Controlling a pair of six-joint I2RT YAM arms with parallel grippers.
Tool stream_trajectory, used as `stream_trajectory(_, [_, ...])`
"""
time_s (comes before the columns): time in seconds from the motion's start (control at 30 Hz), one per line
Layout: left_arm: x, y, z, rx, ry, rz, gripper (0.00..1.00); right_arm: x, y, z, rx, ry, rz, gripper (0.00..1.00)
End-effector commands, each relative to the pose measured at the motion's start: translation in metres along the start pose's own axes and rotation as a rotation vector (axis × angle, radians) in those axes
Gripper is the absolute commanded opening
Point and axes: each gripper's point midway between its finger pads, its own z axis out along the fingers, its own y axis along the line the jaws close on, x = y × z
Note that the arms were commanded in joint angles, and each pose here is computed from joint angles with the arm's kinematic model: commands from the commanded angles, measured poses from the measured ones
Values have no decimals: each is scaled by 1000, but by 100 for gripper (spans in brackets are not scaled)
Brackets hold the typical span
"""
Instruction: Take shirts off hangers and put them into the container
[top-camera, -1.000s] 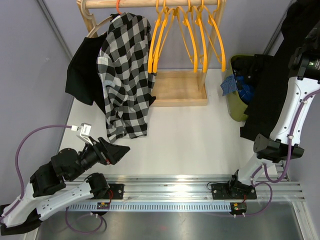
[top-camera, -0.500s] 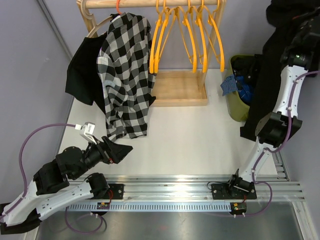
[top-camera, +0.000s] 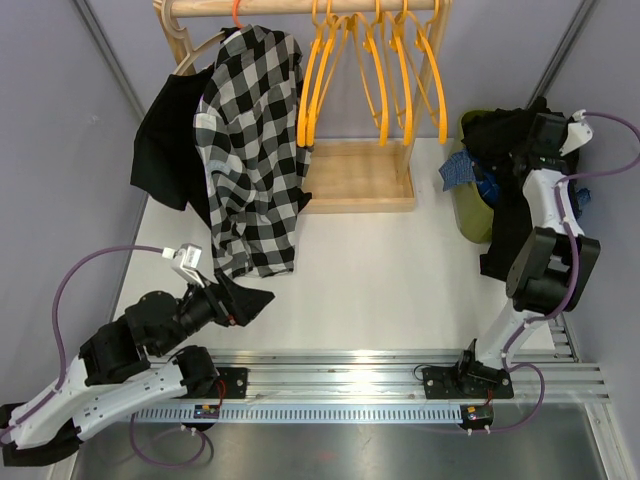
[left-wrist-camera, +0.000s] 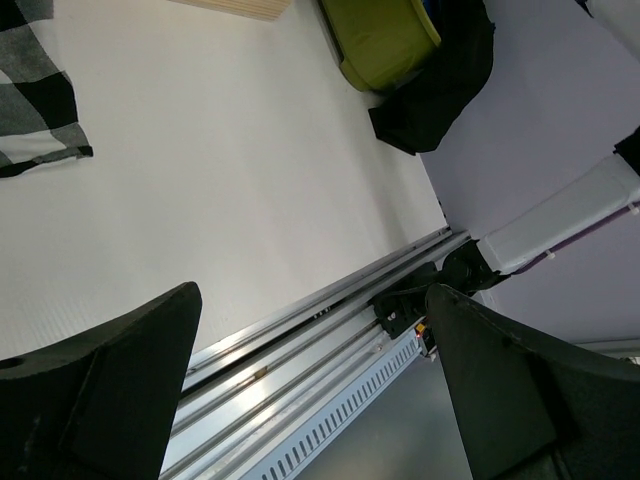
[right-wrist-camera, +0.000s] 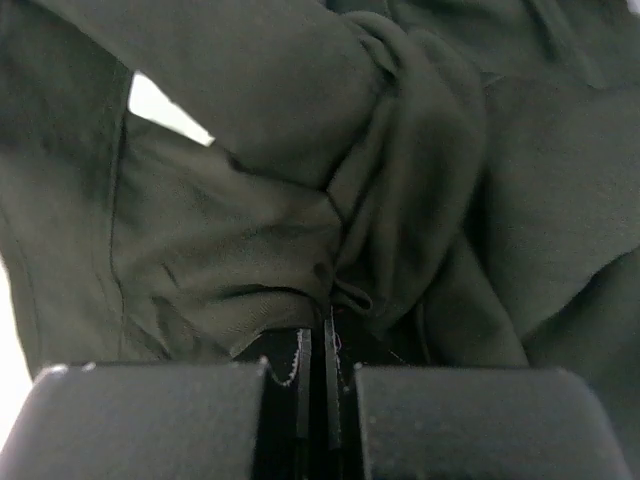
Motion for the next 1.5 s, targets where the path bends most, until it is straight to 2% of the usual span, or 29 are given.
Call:
stream_trajectory(0.0, [-7, -18, 4, 78, -24, -6, 99, 3, -39, -51, 170, -25, -3, 0])
stream_trajectory(0.17, [-5, -17, -4, 106, -31, -23, 99, 68, -95, -46, 336, 114, -66, 0])
stream_trajectory(0.3, [-6, -10, -10, 88, -41, -35, 99, 104, -118, -32, 451, 248, -134, 0])
stream_trajectory(0.43, [-9, -10, -21, 116, -62, -54, 99, 110, -118, -21, 475, 284, -138, 0])
stream_trajectory(0.63, [-14, -7, -35, 142, -96, -84, 99, 95, -91, -16, 413, 293, -118, 0])
stream_trajectory(0.77, [-14, -7, -37, 147, -98, -83, 99, 82, -73, -38, 346, 316, -159, 52])
stream_trajectory(0.8, [-14, -7, -37, 148, -97, -81, 99, 65, -57, -57, 290, 266, -152, 69])
stream_trajectory(0.83, [-15, -7, -38, 146, -99, -77, 99, 64, -55, -65, 267, 247, -152, 78])
stream_trajectory(0.87, [-15, -7, -38, 146, -99, -71, 99, 38, -41, -90, 204, 182, -132, 84])
stream_trajectory(0.9, [-17, -8, -41, 149, -102, -67, 99, 31, -32, -104, 161, 158, -128, 93])
stream_trajectory(0.93, [-19, -9, -42, 149, -107, -66, 99, 23, -26, -118, 129, 132, -123, 96])
stream_trajectory(1.07, [-22, -8, -48, 148, -110, -46, 99, -23, 3, -209, -84, -35, -111, 99])
stream_trajectory(1.2, [-25, -7, -54, 152, -124, -36, 99, -38, 18, -286, -300, -105, -94, 99])
stream_trajectory(1.3, [-25, -7, -57, 160, -124, -33, 99, -36, 36, -349, -555, -116, -109, 99])
stream_trajectory(1.33, [-25, -5, -59, 157, -129, -31, 99, -26, 50, -372, -695, -71, -141, 99])
stream_trajectory(1.47, [-25, -3, -59, 153, -130, -26, 99, -21, 70, -454, -1020, -24, -223, 100])
